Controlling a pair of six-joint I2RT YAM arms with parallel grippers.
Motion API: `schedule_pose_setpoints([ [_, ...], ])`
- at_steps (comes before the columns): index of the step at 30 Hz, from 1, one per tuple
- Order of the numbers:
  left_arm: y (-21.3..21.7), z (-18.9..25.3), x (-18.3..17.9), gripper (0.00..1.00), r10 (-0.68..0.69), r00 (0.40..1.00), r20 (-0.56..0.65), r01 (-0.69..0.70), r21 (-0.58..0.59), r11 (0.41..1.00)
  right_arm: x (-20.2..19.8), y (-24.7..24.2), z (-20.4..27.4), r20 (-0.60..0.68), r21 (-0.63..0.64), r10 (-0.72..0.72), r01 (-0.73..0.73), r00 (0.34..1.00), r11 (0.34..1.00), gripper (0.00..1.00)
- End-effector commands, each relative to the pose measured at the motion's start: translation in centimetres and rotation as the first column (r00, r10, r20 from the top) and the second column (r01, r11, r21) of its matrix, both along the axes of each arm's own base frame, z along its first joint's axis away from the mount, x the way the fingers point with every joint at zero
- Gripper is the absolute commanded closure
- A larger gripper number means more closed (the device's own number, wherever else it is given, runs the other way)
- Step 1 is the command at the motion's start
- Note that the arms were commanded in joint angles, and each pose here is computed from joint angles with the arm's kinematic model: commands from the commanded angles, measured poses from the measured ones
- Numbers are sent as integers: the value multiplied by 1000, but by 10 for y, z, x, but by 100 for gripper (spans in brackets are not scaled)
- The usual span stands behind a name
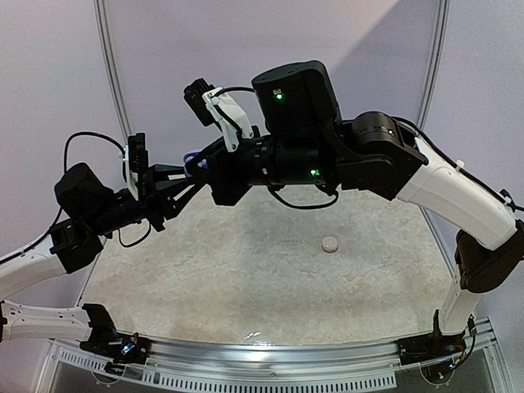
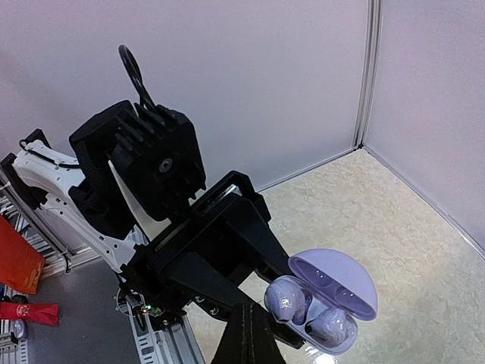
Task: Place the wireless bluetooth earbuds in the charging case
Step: Adjust the left earbud in the left side groove of the charging case.
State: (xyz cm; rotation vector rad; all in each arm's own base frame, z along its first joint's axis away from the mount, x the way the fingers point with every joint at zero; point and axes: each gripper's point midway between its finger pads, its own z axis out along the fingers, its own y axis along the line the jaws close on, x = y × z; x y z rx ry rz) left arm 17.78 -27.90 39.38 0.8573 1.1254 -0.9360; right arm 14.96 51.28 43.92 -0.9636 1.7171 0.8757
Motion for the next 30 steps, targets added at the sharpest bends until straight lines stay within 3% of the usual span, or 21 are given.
schedule_pose_setpoints([
  [1, 2, -1, 3, 100, 14, 1000, 14, -14, 4, 1000, -3, 3, 12, 17, 32, 40, -41, 999, 999, 100],
  [10, 3, -2, 4, 100, 20, 1000, 15, -20, 5, 1000, -11, -5, 41, 44, 109, 72, -76, 996, 991, 100],
  [14, 3, -2, 4, 100, 20, 1000, 15, -20, 5, 1000, -2, -16, 49, 53, 118, 8, -14, 999, 993, 100],
  [20, 3, -2, 4, 100, 18, 1000, 15, -19, 3, 1000, 28, -29, 31, -34, 84, -116, 119, 993, 989, 100],
  [30, 5, -1, 5, 100, 28, 1000, 8, -28, -4, 1000, 22, -31, 17, -55, 51, -87, 89, 995, 995, 100],
])
